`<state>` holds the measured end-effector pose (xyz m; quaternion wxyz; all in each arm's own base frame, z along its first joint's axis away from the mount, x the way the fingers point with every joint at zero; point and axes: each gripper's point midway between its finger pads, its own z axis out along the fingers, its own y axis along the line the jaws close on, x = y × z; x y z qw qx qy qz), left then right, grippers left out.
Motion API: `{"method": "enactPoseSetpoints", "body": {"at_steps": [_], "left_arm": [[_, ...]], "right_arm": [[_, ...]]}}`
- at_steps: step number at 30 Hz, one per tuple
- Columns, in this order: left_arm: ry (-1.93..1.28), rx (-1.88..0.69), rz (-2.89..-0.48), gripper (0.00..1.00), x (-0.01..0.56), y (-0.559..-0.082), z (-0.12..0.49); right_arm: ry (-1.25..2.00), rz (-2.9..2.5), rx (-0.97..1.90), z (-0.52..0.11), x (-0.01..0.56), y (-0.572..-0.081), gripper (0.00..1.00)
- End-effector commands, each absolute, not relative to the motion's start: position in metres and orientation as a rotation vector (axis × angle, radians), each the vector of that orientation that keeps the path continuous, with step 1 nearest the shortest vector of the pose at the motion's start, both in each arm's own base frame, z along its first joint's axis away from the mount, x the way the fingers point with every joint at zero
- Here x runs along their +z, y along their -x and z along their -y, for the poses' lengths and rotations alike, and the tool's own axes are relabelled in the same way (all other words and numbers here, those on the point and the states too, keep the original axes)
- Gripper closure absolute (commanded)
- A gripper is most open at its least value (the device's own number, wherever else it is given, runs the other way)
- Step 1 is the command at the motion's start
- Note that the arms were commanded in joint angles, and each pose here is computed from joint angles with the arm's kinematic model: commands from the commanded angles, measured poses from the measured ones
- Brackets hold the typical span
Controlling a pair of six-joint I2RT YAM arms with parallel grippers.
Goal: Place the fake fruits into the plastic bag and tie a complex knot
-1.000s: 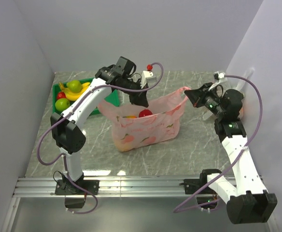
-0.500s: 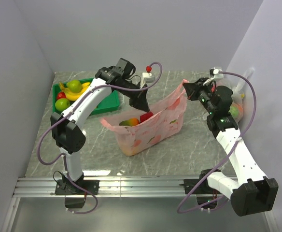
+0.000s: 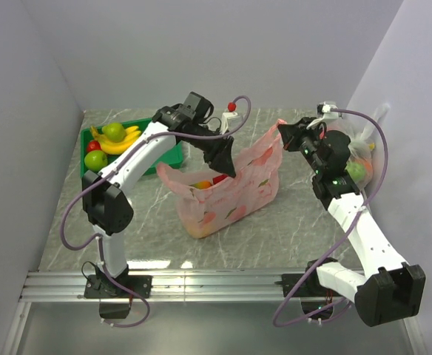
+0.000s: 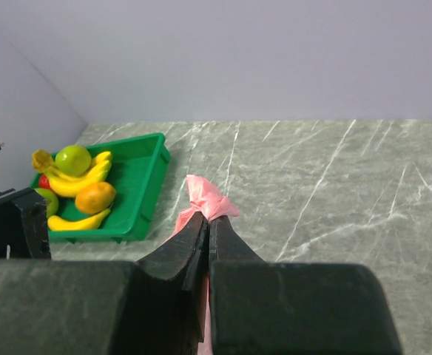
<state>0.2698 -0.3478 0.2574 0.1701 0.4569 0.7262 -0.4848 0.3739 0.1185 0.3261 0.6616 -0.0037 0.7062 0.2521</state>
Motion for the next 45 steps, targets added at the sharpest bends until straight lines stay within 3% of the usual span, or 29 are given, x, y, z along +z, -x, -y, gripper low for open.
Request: {"method": "enactPoseSetpoints", "body": {"at_steps": [1,6,9,12,14,16,17,18,21,24,29,36,45], "left_arm": [[-1.261,-1.318,-2.068,0.43,0.26,-0.275,0.362],[-1.242,-1.048,-2.1,0.44,0.241,-0.293,0.366],[-1.257,-0.902,-2.128,0.52,0.225,-0.298,0.364],[-1.294,-0.774,-2.148,0.68,0.208,-0.3,0.366],[-1.342,-0.75,-2.18,0.86,0.194,-0.296,0.362],[-1.405,-0.757,-2.192,1.0,0.185,-0.289,0.357],[-1.431,-0.768,-2.173,0.99,0.186,-0.286,0.355],[-1.457,-0.766,-2.141,0.99,0.187,-0.288,0.352],[-1.533,-0.822,-2.033,1.0,0.196,-0.286,0.34],[-1.562,-0.862,-1.932,1.0,0.214,-0.292,0.332],[-1.633,-0.801,-1.813,1.0,0.252,-0.312,0.323],[-1.738,-0.779,-1.581,1.0,0.302,-0.297,0.319],[-1.849,-0.872,-1.458,1.0,0.296,-0.259,0.308]], "right_arm": [[0.009,-1.536,0.558,-0.119,0.339,-0.378,1.0],[0.004,-1.534,0.544,-0.117,0.34,-0.38,1.0],[0.003,-1.534,0.547,-0.117,0.339,-0.381,1.0],[0.014,-1.536,0.555,-0.119,0.339,-0.379,1.0],[0.054,-1.549,0.58,-0.125,0.338,-0.375,1.0],[0.142,-1.589,0.639,-0.138,0.336,-0.362,0.77],[0.177,-1.595,0.657,-0.142,0.337,-0.356,0.64],[0.218,-1.609,0.678,-0.146,0.336,-0.349,0.42],[0.314,-1.675,0.734,-0.149,0.334,-0.328,0.19],[0.342,-1.714,0.785,-0.137,0.336,-0.311,0.12],[0.397,-1.717,0.824,-0.13,0.346,-0.281,0.09],[0.343,-1.754,0.803,-0.117,0.321,-0.268,0.09],[0.428,-1.711,0.81,-0.122,0.301,-0.256,0.06]]}}
